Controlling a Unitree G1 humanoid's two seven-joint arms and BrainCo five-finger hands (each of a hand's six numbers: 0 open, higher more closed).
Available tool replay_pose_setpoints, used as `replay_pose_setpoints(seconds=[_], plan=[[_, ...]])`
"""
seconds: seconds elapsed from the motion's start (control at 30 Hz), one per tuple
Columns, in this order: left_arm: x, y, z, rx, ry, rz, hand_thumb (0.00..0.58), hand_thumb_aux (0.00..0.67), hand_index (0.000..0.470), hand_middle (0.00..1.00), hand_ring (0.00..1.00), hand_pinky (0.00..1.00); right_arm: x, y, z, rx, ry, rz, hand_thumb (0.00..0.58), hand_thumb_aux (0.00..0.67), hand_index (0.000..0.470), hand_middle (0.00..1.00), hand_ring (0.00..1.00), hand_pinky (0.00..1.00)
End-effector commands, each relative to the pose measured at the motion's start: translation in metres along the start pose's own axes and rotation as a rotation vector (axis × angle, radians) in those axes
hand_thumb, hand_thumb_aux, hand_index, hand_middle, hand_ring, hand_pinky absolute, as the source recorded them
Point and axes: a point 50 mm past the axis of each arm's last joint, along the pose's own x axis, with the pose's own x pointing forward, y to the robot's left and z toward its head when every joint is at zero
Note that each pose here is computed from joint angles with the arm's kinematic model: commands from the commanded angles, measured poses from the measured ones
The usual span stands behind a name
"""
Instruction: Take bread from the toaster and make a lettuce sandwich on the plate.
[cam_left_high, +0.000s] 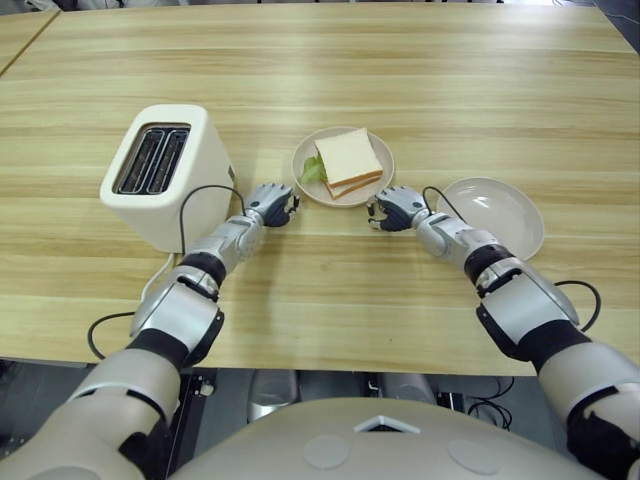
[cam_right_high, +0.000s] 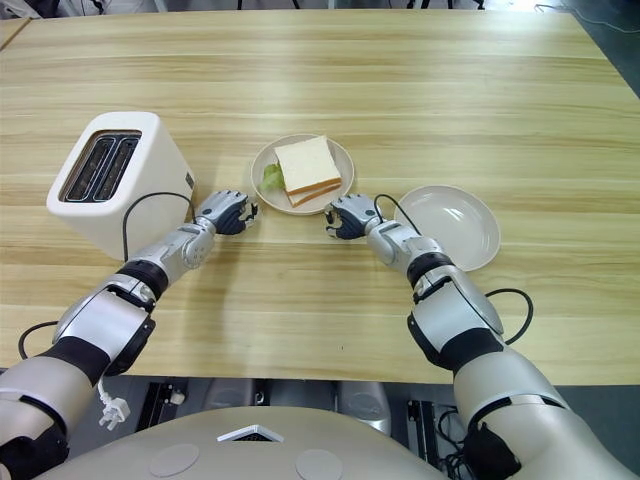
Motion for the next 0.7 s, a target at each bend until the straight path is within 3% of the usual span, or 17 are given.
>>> replay_pose_setpoints(seconds=[0.03, 0.07, 0.33, 0.7], plan=[[-0.011, 0.015, -0.006, -0.13, -0.053, 0.165, 0.307, 0.21, 0.144, 0.0, 0.0, 0.0, -0.009, -0.012, -0.005, 0.254, -0.018, -0.168, 0.0, 0.0, 0.0, 0.0, 0.0, 0.0], [-0.015, 0.018, -0.004, -0.203, -0.084, 0.21, 0.0, 0.0, 0.0, 0.0, 0.0, 0.0, -0.012, -0.017, -0.006, 0.401, -0.024, -0.227, 0.0, 0.0, 0.0, 0.0, 0.0, 0.0], [-0.064, 0.048, 0.035, -0.719, -0.349, 0.512, 0.0, 0.0, 0.0, 0.0, 0.0, 0.0, -0.041, -0.024, 0.012, 0.915, -0.292, -0.533, 0.0, 0.0, 0.0, 0.0, 0.0, 0.0], [-0.054, 0.044, 0.067, -1.064, -0.467, 0.46, 0.0, 0.0, 0.0, 0.0, 0.0, 0.0, -0.054, -0.02, 0.022, 1.103, -0.386, -0.736, 0.0, 0.0, 0.0, 0.0, 0.0, 0.0]])
